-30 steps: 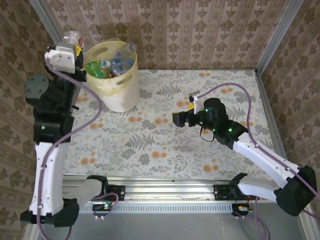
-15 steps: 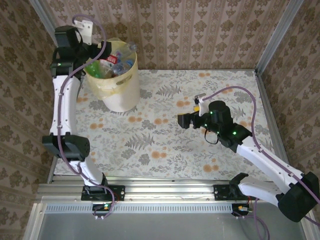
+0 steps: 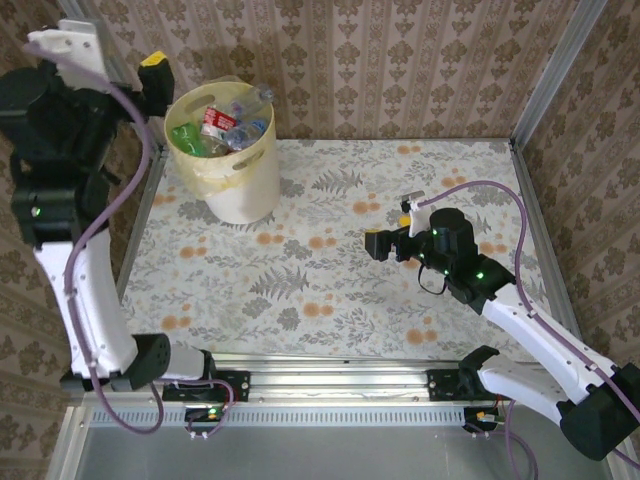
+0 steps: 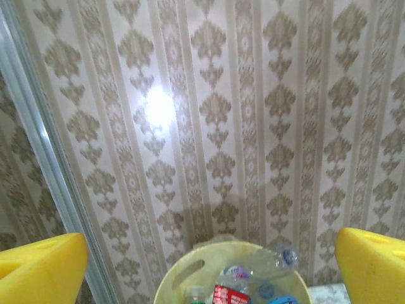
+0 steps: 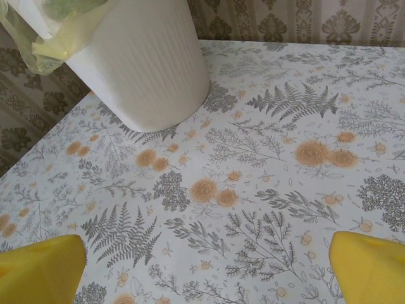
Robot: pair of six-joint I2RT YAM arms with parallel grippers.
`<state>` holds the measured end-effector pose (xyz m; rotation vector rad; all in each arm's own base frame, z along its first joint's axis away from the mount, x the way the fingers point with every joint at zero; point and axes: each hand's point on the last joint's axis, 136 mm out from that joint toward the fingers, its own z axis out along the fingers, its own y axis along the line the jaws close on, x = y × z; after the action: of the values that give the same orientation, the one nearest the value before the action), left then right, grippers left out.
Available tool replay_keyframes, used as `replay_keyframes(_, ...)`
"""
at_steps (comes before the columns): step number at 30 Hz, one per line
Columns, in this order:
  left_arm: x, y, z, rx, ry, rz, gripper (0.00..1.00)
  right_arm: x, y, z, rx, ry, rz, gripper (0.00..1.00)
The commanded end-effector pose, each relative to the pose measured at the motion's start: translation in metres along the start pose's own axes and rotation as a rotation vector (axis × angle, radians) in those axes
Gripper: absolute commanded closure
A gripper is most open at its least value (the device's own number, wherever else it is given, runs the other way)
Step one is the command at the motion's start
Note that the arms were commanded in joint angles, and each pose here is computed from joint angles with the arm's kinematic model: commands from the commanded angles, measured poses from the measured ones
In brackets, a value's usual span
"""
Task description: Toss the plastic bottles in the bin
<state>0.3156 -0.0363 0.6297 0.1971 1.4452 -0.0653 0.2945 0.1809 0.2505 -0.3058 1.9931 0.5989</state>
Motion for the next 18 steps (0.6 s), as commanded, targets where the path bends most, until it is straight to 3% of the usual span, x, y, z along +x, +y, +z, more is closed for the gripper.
replay_keyframes(1, 0.016, -0.003, 0.0, 0.022, 0.043, -0.033, 0.0, -0.004, -0.001, -0.001, 0.006, -0.015, 0.006, 0.0)
replay_keyframes(12, 0.023, -0.013, -0.04, 0.04, 0.005, -0.077, 0.0, -0.004, -0.003, -0.008, 0.015, -0.013, -0.002, 0.0)
replay_keyframes(18, 0.069, -0.025, -0.049, 0.084, 0.072, -0.124, 0.0, -0.002, -0.007, -0.017, 0.041, -0.01, -0.019, 0.0)
